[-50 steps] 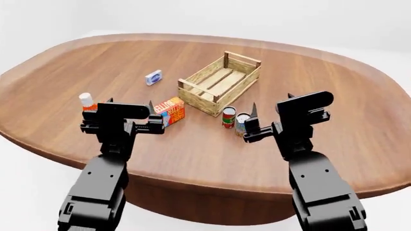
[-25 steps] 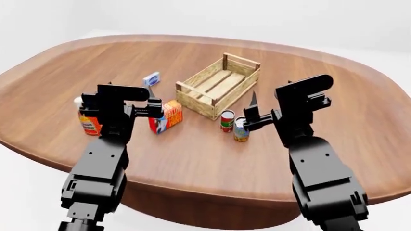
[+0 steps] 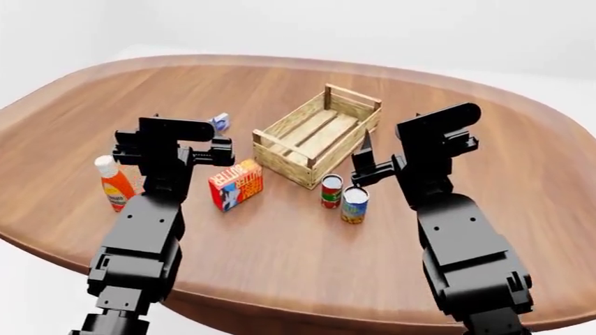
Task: Pick up the ketchup, and put it in the wooden tray.
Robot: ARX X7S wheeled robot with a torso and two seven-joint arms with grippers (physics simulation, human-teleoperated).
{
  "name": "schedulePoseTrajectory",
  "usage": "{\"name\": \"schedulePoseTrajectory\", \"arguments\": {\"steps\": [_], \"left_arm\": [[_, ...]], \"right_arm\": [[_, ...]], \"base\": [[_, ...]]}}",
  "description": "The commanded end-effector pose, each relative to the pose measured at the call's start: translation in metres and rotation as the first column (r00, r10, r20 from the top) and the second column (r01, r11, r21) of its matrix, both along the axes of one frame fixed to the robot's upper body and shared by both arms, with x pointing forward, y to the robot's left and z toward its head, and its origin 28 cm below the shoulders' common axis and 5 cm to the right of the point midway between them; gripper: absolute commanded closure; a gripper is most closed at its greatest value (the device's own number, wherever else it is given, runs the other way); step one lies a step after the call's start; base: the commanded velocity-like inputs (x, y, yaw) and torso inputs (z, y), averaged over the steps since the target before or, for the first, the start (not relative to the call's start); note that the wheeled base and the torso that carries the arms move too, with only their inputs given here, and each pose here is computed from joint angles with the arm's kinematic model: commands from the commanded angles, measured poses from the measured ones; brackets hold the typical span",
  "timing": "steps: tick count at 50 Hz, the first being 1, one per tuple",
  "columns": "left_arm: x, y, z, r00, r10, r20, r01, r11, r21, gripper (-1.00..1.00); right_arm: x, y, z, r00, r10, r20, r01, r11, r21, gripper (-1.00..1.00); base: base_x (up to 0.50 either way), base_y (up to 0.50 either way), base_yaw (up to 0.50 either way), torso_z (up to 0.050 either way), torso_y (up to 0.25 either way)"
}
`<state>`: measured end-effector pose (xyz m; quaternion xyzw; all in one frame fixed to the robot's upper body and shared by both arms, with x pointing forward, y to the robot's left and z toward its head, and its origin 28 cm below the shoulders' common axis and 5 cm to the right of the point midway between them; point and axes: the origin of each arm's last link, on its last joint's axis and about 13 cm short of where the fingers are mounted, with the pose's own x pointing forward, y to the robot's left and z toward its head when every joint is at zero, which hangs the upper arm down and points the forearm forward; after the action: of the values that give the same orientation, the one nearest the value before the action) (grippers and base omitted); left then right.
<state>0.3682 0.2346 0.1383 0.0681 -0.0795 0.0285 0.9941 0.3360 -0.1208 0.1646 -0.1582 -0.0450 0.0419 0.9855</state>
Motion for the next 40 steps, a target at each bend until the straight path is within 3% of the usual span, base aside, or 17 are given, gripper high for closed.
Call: {"name": "schedulePoseTrajectory", "arguments": {"steps": [1, 40], "left_arm": [[-0.0004, 0.0014, 0.0004, 1.0, 0.003, 0.001, -0.003, 1.0, -0.001, -1.0], [-0.0051, 0.0051, -0.0011, 1.0, 0.011, -0.004, -0.011, 1.0, 0.001, -1.0]], "right_arm": [[-0.0005, 0.0011, 0.0014, 1.0, 0.003, 0.001, -0.003, 1.0, -0.002, -1.0], [0.0001, 0.0048, 0.0021, 1.0, 0.012, 0.001, -0.012, 1.0, 0.011, -1.0]], "base": [[0.19, 0.04, 0.0, 0.0, 0.0], [0.19, 0.04, 0.0, 0.0, 0.0]]}}
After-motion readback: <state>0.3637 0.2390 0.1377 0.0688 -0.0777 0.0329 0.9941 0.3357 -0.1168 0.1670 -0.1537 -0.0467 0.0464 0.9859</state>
